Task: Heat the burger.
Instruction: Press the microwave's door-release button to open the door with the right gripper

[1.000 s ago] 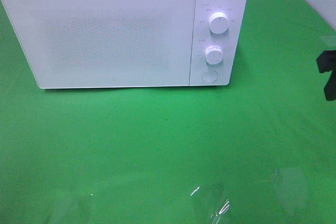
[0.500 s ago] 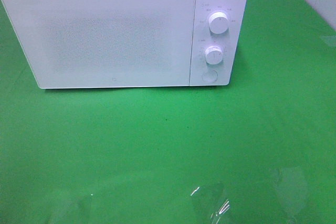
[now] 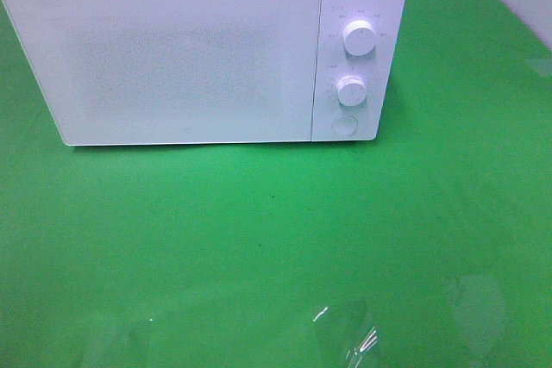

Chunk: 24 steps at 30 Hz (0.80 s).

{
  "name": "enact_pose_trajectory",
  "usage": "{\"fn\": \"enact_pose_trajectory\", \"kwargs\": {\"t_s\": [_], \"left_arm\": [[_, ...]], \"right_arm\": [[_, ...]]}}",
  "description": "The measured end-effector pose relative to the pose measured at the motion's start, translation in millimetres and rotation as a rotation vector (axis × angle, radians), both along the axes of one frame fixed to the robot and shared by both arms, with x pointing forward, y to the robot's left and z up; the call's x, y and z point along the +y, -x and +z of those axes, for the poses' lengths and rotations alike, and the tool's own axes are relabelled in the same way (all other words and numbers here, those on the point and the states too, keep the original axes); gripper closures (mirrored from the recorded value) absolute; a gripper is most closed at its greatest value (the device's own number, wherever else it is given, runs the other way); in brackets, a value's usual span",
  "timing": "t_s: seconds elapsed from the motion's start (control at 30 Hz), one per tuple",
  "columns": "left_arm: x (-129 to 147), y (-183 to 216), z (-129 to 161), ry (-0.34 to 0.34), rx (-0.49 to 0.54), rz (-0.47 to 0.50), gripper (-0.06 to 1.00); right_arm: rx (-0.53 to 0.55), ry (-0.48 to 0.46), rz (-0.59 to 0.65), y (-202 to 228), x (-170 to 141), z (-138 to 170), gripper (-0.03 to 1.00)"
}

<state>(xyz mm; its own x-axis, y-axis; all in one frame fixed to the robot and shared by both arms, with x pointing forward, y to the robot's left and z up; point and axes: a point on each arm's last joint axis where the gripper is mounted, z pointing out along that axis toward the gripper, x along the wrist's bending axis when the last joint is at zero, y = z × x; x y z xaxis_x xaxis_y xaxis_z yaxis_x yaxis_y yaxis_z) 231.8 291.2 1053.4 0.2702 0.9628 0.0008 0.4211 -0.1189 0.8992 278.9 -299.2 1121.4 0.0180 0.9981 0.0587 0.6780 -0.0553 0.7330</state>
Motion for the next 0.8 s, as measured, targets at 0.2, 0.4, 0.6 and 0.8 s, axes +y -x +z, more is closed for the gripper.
{"fn": "enact_pose_trajectory", "kwargs": {"t_s": [0.2,0.4,0.6,0.8], "left_arm": [[0,0,0,0.0,0.0,0.0,0.94],[0,0,0,0.0,0.0,0.0,0.94],[0,0,0,0.0,0.0,0.0,0.94],[0,0,0,0.0,0.0,0.0,0.94]], "right_arm": [[-0.105,0.003,0.022,17,-1,-25,0.36],[-0.192,0.015,0.038,32,-3,-46,0.36],[-0.312,0.012,0.043,47,-4,-63,0.36],[-0.325,0.035,0.061,45,-4,-64,0.36]]}}
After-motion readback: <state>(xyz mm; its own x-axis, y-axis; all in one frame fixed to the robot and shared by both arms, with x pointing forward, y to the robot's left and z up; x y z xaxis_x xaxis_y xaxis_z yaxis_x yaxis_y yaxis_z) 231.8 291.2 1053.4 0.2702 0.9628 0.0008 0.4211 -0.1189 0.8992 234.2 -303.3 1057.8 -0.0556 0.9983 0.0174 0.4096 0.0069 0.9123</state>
